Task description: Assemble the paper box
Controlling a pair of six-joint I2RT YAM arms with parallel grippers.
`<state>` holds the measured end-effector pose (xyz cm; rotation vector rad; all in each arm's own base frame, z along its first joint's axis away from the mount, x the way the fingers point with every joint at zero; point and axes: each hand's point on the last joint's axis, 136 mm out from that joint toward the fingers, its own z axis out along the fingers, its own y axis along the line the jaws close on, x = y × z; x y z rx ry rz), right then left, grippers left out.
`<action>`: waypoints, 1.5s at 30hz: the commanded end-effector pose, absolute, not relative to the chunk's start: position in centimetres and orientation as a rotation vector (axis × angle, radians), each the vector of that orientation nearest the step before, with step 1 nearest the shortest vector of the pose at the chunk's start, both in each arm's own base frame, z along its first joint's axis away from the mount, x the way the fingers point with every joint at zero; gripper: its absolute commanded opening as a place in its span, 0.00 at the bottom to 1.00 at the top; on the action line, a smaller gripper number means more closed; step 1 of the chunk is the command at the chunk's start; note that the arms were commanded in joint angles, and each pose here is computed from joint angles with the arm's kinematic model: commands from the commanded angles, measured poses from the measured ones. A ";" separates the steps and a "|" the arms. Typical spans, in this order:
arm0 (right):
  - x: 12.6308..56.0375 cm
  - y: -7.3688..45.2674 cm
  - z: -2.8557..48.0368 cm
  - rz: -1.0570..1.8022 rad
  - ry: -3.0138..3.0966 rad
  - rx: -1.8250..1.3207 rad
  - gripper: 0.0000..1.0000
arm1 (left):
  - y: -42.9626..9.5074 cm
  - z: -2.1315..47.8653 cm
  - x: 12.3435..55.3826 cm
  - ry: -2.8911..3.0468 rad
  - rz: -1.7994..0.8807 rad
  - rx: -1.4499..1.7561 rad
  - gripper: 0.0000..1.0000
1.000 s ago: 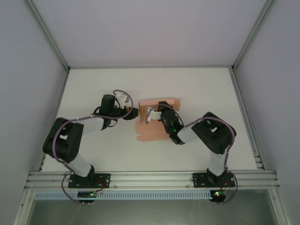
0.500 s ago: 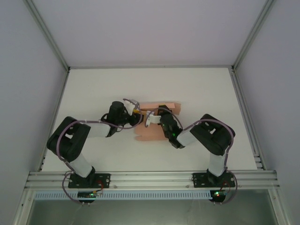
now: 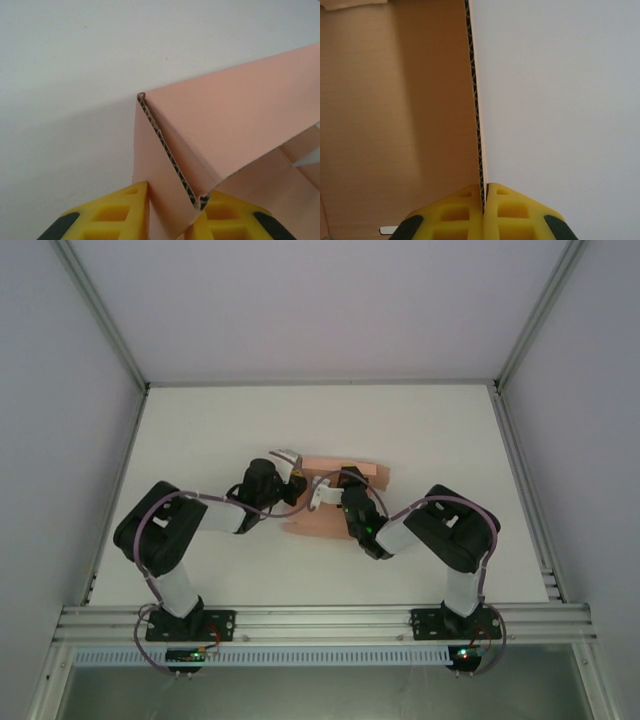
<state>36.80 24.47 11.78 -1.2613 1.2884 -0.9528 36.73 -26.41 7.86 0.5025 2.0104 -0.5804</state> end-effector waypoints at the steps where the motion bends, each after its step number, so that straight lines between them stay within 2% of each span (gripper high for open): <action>1: 35.5 25.8 9.3 -0.874 1.288 -1.362 0.00 | -25.3 6.0 38.1 2.072 -0.473 0.427 0.22; 6: 35.4 25.9 8.6 -0.847 1.308 -1.389 0.00 | -25.3 5.4 38.9 2.084 -0.445 0.401 0.27; 9: 35.6 25.7 8.4 -0.844 1.320 -1.393 0.00 | -25.4 5.7 39.2 2.066 -0.453 0.386 0.16; 11: 35.6 25.7 8.2 -0.838 1.329 -1.396 0.00 | -25.4 6.0 39.4 2.055 -0.445 0.379 0.15; 13: 35.6 25.7 8.0 -0.825 1.342 -1.403 0.00 | -25.3 6.2 39.8 2.046 -0.432 0.365 0.03; 14: 35.6 25.6 7.8 -0.824 1.353 -1.408 0.00 | -25.0 6.2 40.1 2.048 -0.412 0.339 0.00; 24: 35.4 25.0 7.3 -0.818 1.400 -1.413 0.00 | -19.4 6.1 41.3 2.074 -0.050 0.026 0.00; 25: 35.5 24.9 7.2 -0.818 1.403 -1.414 0.00 | -19.4 6.1 41.3 2.078 -0.048 0.033 0.01; 29: 35.6 25.0 7.0 -0.818 1.405 -1.419 0.00 | -21.4 6.8 40.9 2.056 -0.169 0.118 0.23; 33: 35.6 25.0 7.0 -0.810 1.408 -1.421 0.00 | -22.8 7.8 41.0 2.041 -0.243 0.180 0.30; 36: 35.6 25.1 6.9 -0.801 1.410 -1.424 0.00 | -23.3 8.4 41.2 2.021 -0.262 0.199 0.29; 41: 35.5 25.1 6.8 -0.784 1.416 -1.427 0.00 | -23.7 8.5 41.7 2.018 -0.258 0.218 0.22; 42: 35.5 25.1 6.7 -0.776 1.419 -1.427 0.00 | -23.7 8.4 41.8 2.017 -0.255 0.218 0.16; 43: 35.5 25.1 6.9 -0.765 1.425 -1.416 0.00 | -23.7 8.4 41.8 2.017 -0.255 0.219 0.02; 45: 35.9 24.7 7.7 -0.759 1.458 -1.357 0.08 | -23.6 8.4 41.8 2.020 -0.256 0.210 0.00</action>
